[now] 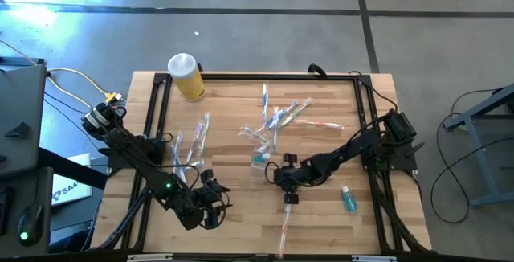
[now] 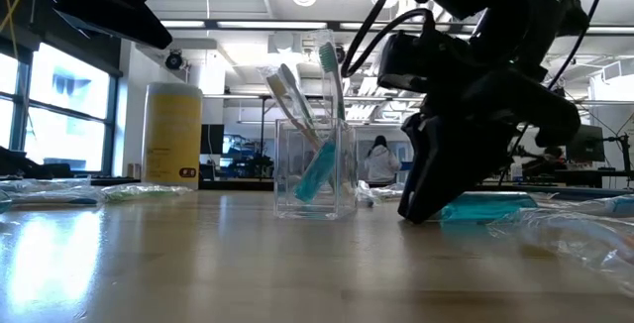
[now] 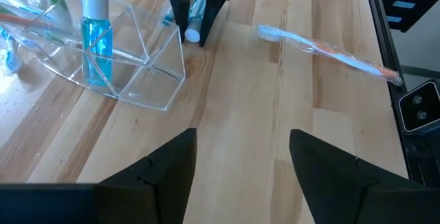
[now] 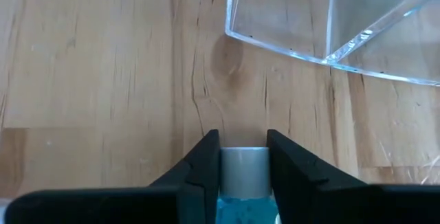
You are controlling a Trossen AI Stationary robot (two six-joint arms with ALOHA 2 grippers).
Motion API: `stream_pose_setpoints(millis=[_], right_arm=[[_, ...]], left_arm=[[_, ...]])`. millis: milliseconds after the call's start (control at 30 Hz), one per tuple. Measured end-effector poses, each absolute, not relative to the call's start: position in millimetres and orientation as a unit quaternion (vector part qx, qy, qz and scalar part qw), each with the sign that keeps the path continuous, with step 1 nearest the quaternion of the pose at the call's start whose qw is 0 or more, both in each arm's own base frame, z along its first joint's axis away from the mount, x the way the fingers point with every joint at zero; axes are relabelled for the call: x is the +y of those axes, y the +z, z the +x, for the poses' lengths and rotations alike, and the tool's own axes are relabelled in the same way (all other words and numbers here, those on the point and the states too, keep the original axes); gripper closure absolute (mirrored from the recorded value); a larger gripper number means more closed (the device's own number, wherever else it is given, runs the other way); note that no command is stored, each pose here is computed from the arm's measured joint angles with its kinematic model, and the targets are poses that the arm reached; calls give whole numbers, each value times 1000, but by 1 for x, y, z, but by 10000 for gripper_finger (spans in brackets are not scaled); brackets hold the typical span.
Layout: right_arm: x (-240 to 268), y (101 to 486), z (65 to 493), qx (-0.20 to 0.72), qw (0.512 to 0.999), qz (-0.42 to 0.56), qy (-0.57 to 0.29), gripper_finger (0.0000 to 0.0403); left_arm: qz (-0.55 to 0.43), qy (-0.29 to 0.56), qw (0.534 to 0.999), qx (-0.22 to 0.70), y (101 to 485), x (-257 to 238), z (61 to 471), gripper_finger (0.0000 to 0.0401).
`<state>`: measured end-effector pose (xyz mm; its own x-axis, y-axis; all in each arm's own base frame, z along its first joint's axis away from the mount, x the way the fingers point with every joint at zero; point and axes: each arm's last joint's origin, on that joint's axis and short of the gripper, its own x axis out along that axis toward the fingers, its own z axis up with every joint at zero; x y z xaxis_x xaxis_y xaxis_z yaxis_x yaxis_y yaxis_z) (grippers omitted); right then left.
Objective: Pick & Place toothbrushing station
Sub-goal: Put the blue mouthwash into the transparent organizer
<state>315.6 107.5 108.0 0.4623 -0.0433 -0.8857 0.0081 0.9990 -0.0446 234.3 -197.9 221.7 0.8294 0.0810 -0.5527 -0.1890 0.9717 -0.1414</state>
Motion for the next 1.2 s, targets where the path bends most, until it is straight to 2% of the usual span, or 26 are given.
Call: stream_pose_setpoints(millis=[333,567,933,1200], right_arm=[[126,137,324,557,827,-72,-22,316],[147,166,327,554,824,-115,-36,316],[179,224,330,513,837,-180,-64,316],[191,269,330,473,855,-206,-48,316]], left_arm=[[-96,71,952,283,222,-198,234,174],[-99,70,952,281,222,-198,235,174],[-102,63,952,283,222,-199,235,174],[-53,28,959,276,236,-195,231,174]])
